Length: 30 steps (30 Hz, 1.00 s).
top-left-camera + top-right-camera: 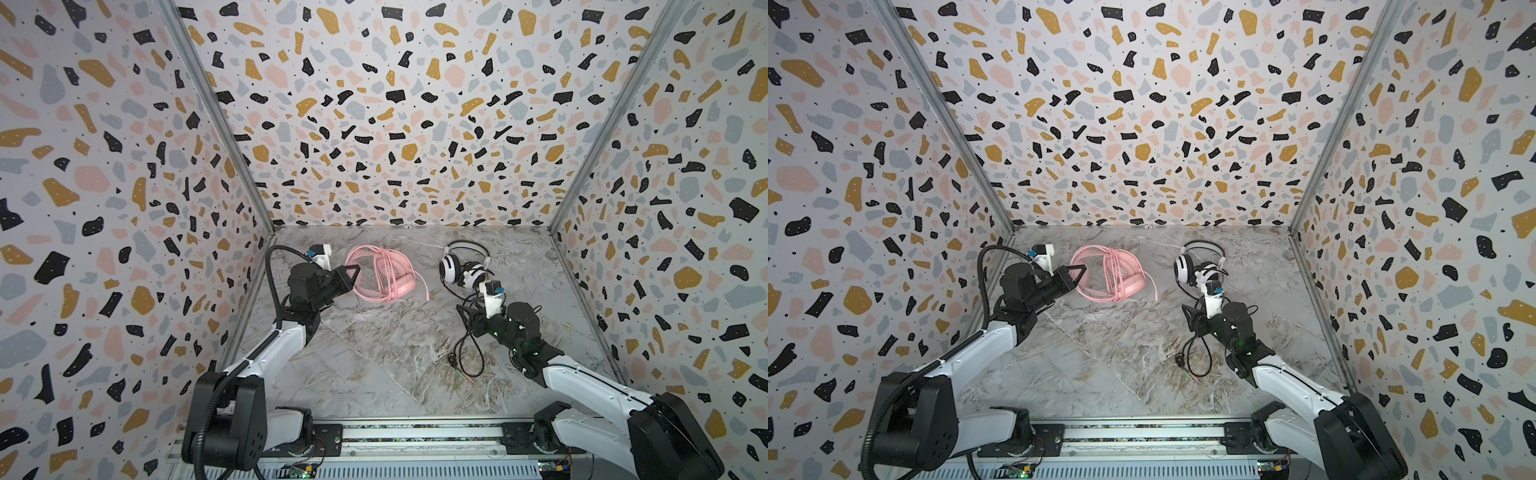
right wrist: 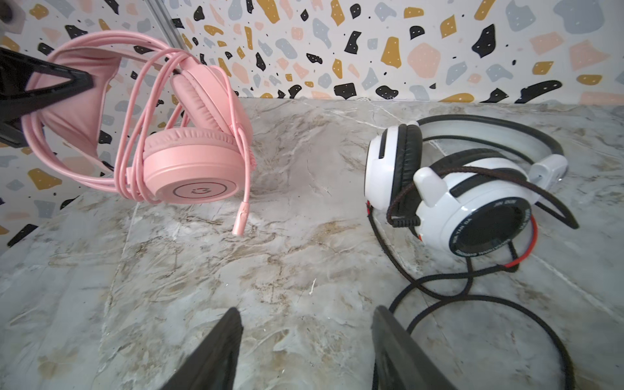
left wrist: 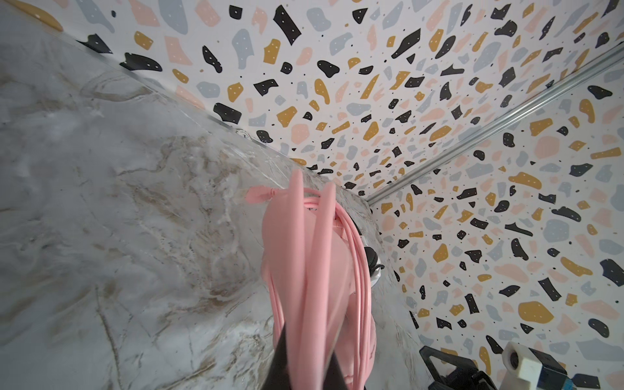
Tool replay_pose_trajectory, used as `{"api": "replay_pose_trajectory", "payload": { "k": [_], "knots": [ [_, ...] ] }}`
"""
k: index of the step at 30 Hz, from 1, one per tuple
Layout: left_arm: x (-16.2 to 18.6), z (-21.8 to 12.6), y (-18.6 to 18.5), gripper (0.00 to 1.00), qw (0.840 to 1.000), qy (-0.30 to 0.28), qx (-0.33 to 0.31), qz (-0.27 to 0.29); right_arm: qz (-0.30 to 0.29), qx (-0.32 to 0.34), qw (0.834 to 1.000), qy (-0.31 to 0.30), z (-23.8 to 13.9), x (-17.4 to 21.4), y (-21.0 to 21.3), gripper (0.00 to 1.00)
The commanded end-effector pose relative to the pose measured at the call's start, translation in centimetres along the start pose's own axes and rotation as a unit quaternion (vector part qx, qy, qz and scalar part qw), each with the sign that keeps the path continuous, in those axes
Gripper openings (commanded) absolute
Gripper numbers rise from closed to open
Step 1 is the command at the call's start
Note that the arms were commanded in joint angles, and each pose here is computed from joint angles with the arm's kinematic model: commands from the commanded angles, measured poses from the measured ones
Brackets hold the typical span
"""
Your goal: Wrap the headphones
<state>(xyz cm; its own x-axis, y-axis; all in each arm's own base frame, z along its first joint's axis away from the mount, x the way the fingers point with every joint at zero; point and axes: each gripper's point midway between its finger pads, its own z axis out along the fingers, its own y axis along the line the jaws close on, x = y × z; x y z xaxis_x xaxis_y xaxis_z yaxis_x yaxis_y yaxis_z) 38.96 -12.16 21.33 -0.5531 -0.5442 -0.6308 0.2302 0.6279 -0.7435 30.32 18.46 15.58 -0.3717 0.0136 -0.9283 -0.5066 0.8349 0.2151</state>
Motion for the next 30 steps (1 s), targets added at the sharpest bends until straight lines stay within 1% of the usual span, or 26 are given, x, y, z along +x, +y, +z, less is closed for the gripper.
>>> {"api": "replay_pose_trajectory", "payload": {
  "k": [1, 3, 4, 8, 11, 16, 25, 30],
  "knots": [
    [-4.7, -0.7, -2.5, 0.0, 0.993, -0.096, 0.061, 0.012, -0.01, 0.019, 1.0, -0.017, 0.3, -0.9, -0.2, 0.63],
    [-5.0, -0.4, -1.3, 0.0, 0.993, -0.104, 0.054, 0.004, -0.011, 0.014, 1.0, -0.014, 0.6, -0.7, 0.1, 0.63],
    [-5.2, -0.3, -1.0, 0.0, 0.993, -0.108, 0.055, -0.011, -0.012, 0.011, 1.0, -0.012, 0.7, -0.6, 0.3, 0.63],
    [-6.1, -0.1, 1.1, 0.0, 0.991, -0.128, 0.035, -0.024, -0.021, 0.007, 1.0, -0.01, 0.9, -0.6, 0.9, 0.63],
    [-6.2, 0.7, 3.3, 0.0, 0.992, -0.12, 0.0, -0.028, -0.023, 0.007, 1.0, -0.009, 1.0, -0.5, 0.9, 0.63],
    [-6.2, 1.7, 6.9, 0.0, 0.992, -0.113, -0.03, -0.047, -0.026, 0.01, 1.0, -0.006, 1.2, -0.3, 0.8, 0.63],
    [-7.2, 1.0, 13.0, 0.0, 0.982, -0.145, -0.063, -0.106, -0.029, 0.01, 1.0, 0.0, 1.5, 0.0, 0.9, 0.63],
    [-7.9, 0.8, 15.6, 0.0, 0.976, -0.157, -0.107, -0.105, -0.031, 0.012, 0.999, 0.002, 1.6, 0.1, 0.8, 0.63]
  ]
}}
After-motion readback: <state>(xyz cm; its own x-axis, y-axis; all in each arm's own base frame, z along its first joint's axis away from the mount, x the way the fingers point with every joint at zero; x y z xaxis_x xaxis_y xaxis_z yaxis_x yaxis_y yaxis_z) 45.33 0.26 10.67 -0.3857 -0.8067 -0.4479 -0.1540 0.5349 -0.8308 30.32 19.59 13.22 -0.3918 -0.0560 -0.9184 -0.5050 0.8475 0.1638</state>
